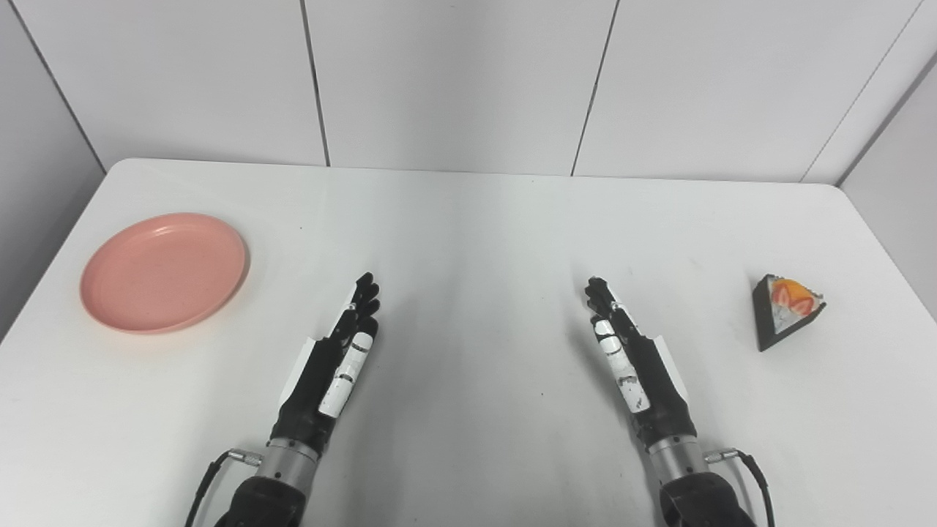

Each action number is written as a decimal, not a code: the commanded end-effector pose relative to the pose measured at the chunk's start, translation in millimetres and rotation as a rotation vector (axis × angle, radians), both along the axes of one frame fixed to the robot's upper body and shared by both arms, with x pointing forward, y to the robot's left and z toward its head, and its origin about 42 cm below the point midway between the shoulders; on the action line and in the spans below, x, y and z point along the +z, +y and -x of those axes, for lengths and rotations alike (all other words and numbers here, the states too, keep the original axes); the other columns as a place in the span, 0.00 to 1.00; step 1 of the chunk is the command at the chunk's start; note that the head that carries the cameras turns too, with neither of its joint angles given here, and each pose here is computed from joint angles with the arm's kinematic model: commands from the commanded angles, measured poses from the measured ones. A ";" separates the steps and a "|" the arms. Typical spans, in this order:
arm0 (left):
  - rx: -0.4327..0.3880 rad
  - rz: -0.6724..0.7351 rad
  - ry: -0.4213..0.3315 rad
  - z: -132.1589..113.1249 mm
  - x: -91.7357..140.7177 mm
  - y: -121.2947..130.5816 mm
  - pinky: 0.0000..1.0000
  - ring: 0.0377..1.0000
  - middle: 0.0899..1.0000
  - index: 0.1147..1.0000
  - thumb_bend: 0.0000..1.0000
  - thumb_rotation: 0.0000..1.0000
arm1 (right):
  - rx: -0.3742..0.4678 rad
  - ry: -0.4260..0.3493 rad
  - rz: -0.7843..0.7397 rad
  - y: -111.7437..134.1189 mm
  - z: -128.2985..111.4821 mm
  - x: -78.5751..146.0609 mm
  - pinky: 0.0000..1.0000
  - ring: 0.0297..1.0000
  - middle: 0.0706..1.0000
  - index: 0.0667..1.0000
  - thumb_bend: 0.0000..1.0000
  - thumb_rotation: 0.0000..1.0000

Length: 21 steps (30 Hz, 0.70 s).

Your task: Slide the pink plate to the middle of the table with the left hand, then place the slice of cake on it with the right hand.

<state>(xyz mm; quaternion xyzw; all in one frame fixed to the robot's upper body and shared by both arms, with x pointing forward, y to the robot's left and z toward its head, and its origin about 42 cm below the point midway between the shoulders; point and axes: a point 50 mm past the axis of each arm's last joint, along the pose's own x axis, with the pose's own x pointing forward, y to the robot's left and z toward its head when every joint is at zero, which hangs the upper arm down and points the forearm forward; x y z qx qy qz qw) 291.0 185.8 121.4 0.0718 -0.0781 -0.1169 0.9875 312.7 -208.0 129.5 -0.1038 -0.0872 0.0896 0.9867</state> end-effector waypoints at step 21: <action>-0.006 -0.017 0.073 11.2 -19.0 3.2 0.96 0.98 0.99 0.97 0.48 1.00 | 0.023 0.003 -0.001 4.0 1.0 1.0 0.94 0.94 0.93 0.93 0.31 1.00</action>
